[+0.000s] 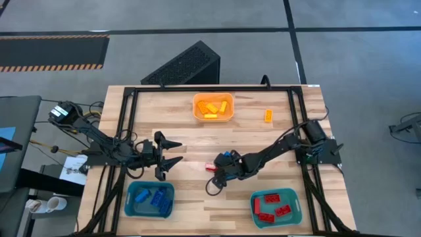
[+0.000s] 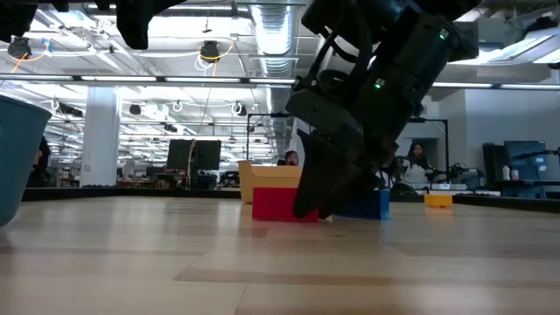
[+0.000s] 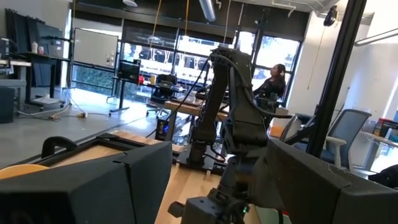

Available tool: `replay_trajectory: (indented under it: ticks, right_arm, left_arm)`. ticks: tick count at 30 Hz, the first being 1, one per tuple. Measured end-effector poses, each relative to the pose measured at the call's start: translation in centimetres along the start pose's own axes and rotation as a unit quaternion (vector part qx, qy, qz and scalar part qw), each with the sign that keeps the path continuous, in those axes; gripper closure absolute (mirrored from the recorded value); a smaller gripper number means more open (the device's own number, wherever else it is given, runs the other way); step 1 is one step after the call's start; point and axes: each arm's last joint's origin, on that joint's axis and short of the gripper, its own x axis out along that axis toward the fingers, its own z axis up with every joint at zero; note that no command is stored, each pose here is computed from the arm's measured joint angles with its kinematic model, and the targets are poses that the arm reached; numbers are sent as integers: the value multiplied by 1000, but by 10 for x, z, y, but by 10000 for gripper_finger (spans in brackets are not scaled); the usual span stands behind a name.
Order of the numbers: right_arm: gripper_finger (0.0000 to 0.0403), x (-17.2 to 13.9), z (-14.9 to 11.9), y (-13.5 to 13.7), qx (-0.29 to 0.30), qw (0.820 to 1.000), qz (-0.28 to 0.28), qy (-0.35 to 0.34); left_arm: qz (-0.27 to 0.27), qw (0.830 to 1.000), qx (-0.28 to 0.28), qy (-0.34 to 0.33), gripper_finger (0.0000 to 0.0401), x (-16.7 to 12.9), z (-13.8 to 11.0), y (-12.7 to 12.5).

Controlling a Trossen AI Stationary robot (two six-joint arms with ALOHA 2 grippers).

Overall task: Sort & place blocks by color
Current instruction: Put the red game piece into the green bin

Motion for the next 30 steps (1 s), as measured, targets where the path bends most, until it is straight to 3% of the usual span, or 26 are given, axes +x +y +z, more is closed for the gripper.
replay_trajectory:
  ticks: [5, 12, 16, 21, 26, 30]
  right_arm:
    - [205, -3, 4, 7, -27, 1000, 9, -2]
    - [367, -21, 10, 23, -88, 995, 46, -14]
    - [373, -53, 17, 36, -96, 991, 80, -52]
    - [338, -103, 8, 41, -124, 987, 83, -64]
    - [334, -160, -27, 37, -151, 986, 64, -25]
    - [337, -210, -65, 38, -194, 975, 107, -7]
  left_arm:
    - [0, 1000, -1, -1, 151, 0, 0, 0]
    - [-3, 1000, -2, 0, 151, 0, 0, 0]
    - [-3, 1000, -1, 0, 151, 0, 0, 0]
    - [-4, 1000, -3, 0, 151, 0, 0, 0]
    - [-4, 1000, -4, 0, 151, 0, 0, 0]
    - [-8, 1000, -7, 0, 151, 0, 0, 0]
